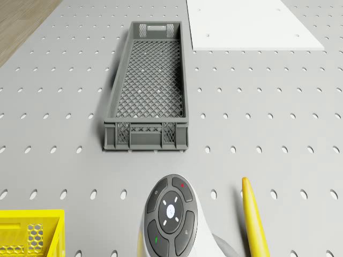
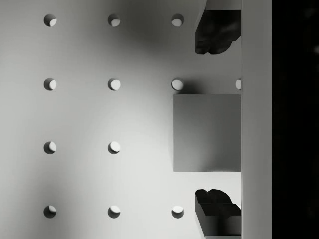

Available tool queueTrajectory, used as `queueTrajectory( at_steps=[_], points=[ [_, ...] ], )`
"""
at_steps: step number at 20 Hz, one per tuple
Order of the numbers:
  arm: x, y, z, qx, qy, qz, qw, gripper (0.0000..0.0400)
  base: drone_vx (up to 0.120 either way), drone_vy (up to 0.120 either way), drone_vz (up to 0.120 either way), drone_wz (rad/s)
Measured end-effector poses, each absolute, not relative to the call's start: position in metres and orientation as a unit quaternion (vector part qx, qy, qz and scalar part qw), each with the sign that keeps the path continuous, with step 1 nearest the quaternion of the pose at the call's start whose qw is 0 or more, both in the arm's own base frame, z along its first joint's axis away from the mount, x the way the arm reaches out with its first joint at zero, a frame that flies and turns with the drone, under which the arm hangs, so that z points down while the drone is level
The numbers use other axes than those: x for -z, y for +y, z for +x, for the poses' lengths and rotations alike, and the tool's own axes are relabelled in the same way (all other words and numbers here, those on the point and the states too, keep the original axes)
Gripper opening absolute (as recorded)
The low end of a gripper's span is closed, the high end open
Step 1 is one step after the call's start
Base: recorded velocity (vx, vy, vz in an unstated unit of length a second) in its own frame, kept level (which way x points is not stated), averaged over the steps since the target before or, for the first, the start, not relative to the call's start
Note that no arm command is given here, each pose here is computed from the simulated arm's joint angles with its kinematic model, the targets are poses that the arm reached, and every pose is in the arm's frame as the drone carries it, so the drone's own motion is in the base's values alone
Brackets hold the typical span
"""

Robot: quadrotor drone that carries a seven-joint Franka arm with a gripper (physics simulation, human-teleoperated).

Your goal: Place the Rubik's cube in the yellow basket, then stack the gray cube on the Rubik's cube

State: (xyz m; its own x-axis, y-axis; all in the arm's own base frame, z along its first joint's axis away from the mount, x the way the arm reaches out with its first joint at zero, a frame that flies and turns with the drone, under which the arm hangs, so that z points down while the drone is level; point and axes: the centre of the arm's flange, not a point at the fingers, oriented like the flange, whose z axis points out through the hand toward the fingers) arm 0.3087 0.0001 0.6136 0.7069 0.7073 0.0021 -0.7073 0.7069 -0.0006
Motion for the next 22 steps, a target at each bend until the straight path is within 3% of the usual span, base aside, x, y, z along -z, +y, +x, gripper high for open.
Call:
queueTrajectory(
  at_steps=[13, 17, 22],
  points=[
    [-0.633, 0.007, 0.3087, -0.383, -0.001, 0.0, 0.924, 0.04, 0.0, 0.0, 0.0, 0.0],
    [-0.635, 0.008, 0.3087, -0.383, -0.001, 0.0, 0.924, 0.0315, 0.0, 0.0, 0.0, 0.0],
    [-0.636, 0.008, 0.3087, -0.383, -0.001, 0.0, 0.924, 0.0269, 0.0, 0.0, 0.0, 0.0]
  ],
)
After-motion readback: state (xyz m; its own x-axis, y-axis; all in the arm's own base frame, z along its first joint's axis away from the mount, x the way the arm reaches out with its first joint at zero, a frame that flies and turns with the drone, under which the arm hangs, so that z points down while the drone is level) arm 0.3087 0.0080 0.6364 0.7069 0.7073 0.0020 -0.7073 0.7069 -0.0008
